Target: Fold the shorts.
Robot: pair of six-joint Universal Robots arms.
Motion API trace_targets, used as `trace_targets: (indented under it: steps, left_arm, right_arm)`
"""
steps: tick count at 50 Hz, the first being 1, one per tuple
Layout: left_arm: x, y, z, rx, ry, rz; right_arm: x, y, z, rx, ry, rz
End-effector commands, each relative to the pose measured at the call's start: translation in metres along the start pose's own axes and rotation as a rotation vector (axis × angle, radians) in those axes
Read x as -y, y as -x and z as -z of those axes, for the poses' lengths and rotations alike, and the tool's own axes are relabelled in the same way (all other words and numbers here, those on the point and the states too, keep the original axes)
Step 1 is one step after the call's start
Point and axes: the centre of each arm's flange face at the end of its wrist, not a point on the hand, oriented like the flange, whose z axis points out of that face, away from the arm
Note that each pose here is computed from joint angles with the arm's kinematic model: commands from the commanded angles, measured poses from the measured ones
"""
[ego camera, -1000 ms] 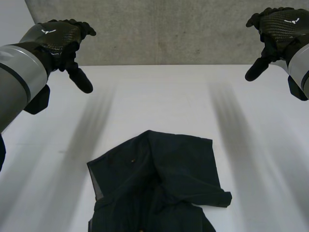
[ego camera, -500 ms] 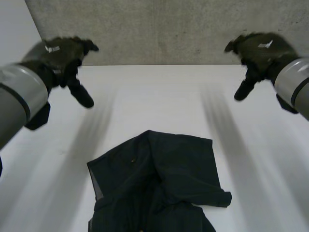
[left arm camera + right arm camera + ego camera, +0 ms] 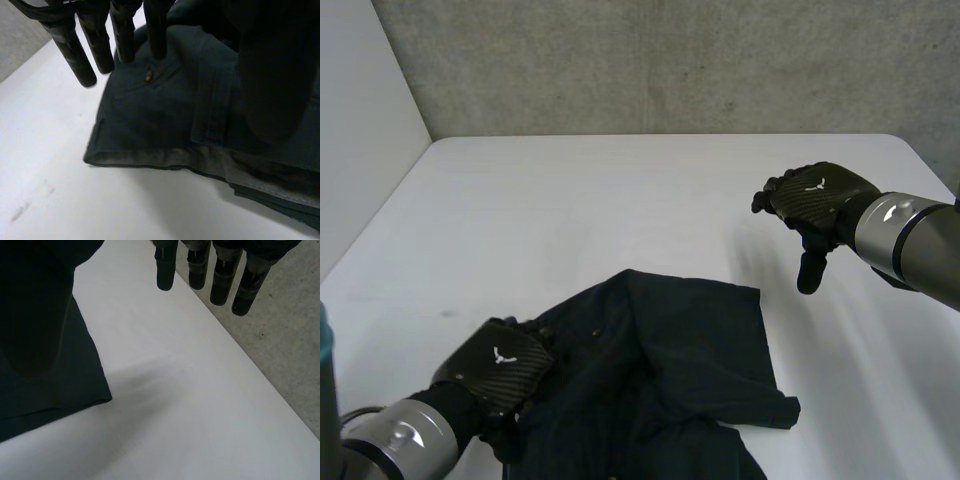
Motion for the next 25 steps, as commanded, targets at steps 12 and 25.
trace_targets:
  steps: [12,25]
  left_arm:
    - [0.035,0.056,-0.062,0.298,-0.132,0.017]
    - [0.121,0.18,-0.029,0.766,-0.425,0.035]
  right_arm:
    - [-0.003,0.002,-0.002,0.003,0.005,-0.002]
    - [-0.001,0.001,-0.001,0.001,-0.004,0.002]
